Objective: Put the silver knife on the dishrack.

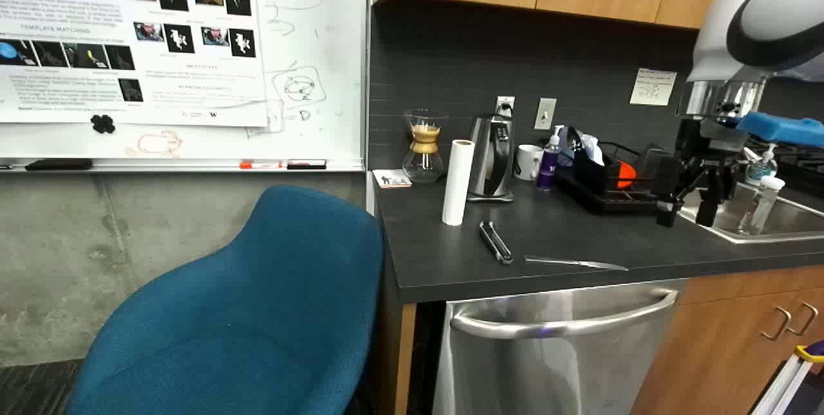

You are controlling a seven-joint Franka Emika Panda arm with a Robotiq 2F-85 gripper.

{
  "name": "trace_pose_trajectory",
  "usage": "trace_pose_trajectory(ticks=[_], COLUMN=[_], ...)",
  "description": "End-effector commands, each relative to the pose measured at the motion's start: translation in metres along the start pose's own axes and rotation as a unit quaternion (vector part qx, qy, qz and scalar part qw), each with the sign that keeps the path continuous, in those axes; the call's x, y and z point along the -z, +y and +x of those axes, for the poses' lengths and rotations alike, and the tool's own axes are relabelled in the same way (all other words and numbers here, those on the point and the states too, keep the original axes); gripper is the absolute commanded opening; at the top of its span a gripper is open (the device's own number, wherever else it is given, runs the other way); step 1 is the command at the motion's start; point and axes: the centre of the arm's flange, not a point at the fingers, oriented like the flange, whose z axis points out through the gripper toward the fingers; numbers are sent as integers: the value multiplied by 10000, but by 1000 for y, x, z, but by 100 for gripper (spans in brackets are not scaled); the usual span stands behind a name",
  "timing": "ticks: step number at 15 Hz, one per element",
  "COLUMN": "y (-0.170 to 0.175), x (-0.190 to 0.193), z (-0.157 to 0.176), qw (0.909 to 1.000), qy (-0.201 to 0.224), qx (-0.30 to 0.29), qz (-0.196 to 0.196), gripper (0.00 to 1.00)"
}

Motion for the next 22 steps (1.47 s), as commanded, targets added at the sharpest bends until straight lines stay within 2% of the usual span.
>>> trace_pose_trajectory(ticks=[1,10,15,18,22], y=[0,1,1,-3,-13], x=[0,-1,-2,-3,-13], z=[0,3,19,32,50], qw=[10000,10000,9972,9884,9654], qy=[-2,17,311,496,560], qx=[0,44,674,1424,2527], qz=[0,-34,-127,-193,-333], gripper=[100,100,100,100,100])
